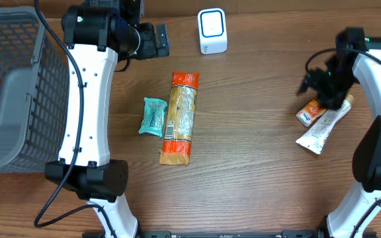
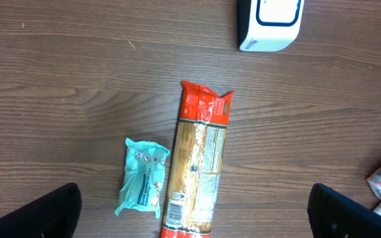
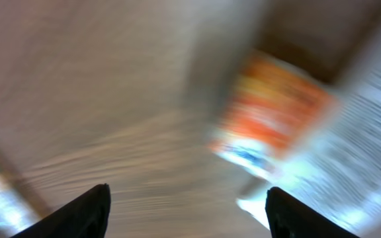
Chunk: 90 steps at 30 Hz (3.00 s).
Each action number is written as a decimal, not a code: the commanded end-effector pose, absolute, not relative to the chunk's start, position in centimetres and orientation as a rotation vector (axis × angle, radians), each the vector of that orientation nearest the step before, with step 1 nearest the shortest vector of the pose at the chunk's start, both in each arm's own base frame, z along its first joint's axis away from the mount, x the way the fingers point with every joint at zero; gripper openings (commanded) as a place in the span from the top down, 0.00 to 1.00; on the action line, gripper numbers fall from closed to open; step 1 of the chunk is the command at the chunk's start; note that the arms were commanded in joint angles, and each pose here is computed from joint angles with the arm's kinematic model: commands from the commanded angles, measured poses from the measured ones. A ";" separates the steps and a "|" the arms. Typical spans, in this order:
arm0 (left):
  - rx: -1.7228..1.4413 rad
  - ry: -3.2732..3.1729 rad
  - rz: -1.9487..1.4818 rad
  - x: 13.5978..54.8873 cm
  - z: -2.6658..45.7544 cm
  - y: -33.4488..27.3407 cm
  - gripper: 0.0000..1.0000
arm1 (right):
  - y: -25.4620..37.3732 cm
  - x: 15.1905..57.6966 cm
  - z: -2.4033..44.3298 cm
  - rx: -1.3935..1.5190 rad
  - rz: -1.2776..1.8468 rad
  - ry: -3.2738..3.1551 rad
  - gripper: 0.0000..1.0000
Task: Scan the item barcode
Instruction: 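Move the right gripper to the spaghetti pack and grasp it, then lift the spaghetti pack and hold its barcode to the scanner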
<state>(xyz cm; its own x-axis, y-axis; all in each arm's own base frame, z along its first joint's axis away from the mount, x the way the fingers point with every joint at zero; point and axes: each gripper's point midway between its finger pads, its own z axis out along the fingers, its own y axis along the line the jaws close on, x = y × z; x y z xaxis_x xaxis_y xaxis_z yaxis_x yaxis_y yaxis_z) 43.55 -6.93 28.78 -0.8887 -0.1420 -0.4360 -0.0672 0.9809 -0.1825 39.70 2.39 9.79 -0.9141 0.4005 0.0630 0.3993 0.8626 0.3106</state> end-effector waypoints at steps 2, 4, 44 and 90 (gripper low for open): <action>-0.134 2.674 -0.215 43.7 28.4 -6.9 0.00 | 11.1 41.7 14.3 0.273 0.890 2.882 0.21; -0.134 2.674 -0.215 43.7 28.4 -6.9 0.00 | 13.6 42.1 13.9 0.243 0.910 2.869 0.21; -0.134 2.674 -0.215 43.7 28.4 -6.9 0.00 | 37.1 35.1 -4.1 0.187 0.782 3.117 0.89; -0.134 2.674 -0.215 43.7 28.4 -6.9 0.00 | 14.8 35.6 47.9 -0.382 1.566 1.802 0.96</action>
<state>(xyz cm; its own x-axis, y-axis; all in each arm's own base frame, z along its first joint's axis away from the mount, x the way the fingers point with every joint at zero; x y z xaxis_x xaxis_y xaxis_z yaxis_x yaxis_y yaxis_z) 43.55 -6.93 28.78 -0.8887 -0.1420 -0.4360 -0.0672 0.9809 -0.1825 38.87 14.69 43.83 -0.7615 0.2441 -0.6004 -0.5466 0.2558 0.7974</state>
